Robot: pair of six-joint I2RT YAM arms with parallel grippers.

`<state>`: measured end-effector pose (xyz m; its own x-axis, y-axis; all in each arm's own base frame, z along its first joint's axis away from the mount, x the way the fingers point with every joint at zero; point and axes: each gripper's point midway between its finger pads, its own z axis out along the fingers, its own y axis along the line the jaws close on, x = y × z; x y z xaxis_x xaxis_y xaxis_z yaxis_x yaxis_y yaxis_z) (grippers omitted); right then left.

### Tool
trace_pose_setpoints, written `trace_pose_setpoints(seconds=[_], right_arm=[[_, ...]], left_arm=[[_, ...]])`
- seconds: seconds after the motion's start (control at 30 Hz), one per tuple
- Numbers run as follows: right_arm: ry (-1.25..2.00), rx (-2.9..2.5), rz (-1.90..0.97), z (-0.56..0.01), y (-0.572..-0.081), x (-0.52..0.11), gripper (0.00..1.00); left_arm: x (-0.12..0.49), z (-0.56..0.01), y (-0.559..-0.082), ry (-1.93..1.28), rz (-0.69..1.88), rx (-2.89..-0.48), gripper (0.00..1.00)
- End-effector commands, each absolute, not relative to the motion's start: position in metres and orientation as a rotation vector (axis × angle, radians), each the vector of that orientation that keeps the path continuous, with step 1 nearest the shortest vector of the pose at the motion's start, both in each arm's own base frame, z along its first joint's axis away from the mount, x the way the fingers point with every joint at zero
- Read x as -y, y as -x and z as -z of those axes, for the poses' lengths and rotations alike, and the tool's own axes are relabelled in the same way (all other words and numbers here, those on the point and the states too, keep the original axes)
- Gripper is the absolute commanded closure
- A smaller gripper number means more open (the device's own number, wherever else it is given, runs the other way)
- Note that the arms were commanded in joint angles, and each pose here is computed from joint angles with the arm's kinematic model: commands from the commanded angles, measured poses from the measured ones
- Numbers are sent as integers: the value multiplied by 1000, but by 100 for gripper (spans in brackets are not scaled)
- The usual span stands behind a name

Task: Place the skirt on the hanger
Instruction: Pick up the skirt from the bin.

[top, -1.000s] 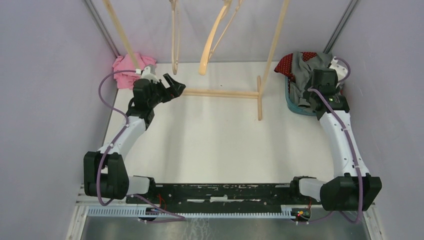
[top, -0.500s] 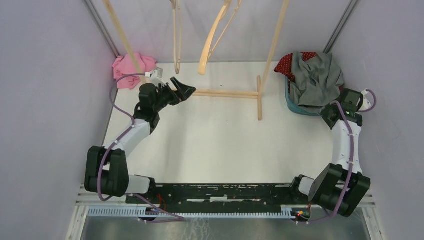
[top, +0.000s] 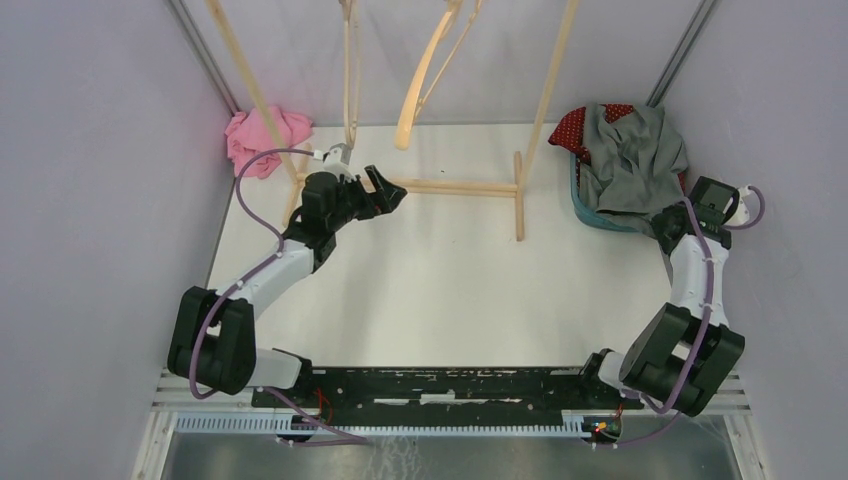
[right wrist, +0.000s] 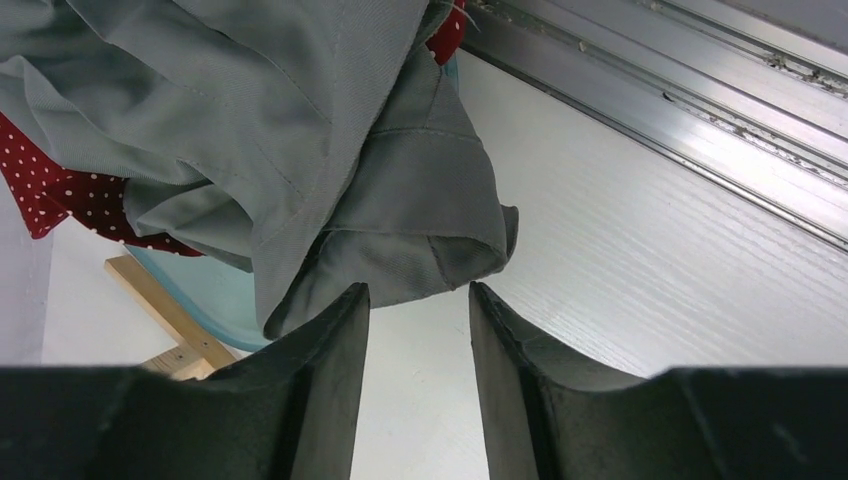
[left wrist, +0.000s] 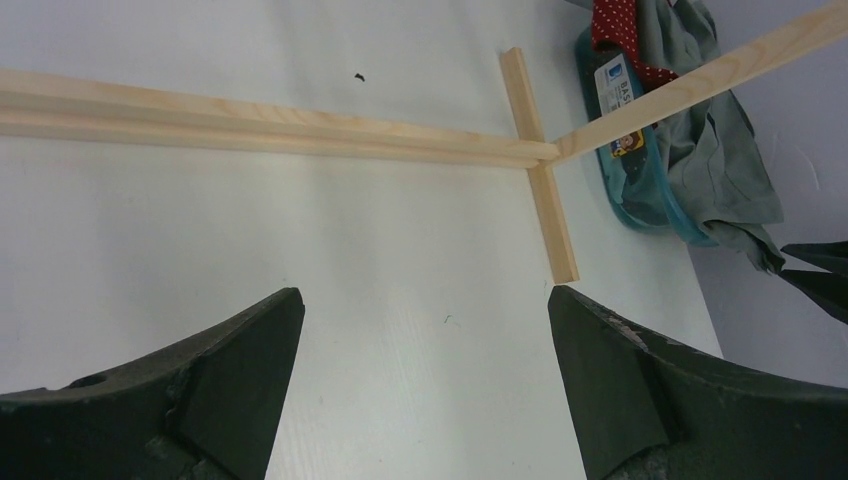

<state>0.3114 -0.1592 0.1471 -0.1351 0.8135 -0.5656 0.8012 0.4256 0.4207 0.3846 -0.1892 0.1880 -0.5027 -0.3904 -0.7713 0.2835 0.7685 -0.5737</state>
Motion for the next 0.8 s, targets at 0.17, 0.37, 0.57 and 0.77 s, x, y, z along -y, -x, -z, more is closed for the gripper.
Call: trace_pose_setpoints(seconds=[0.17, 0.37, 0.57, 0.77], right_arm=[[-1377, -1798, -46, -157, -336, 174, 57], [-1388, -1820, 5, -142, -339, 172, 58], [-1383, -1824, 17, -135, -346, 166, 58], [-1383, -1837, 4, -130, -362, 163, 60]], left_arm=[[196, -209, -391, 21, 791, -1868, 1], [203, -193, -369, 62, 846, -1938, 1], [201, -186, -348, 40, 747, -2027, 1], [195, -200, -337, 24, 676, -2040, 1]])
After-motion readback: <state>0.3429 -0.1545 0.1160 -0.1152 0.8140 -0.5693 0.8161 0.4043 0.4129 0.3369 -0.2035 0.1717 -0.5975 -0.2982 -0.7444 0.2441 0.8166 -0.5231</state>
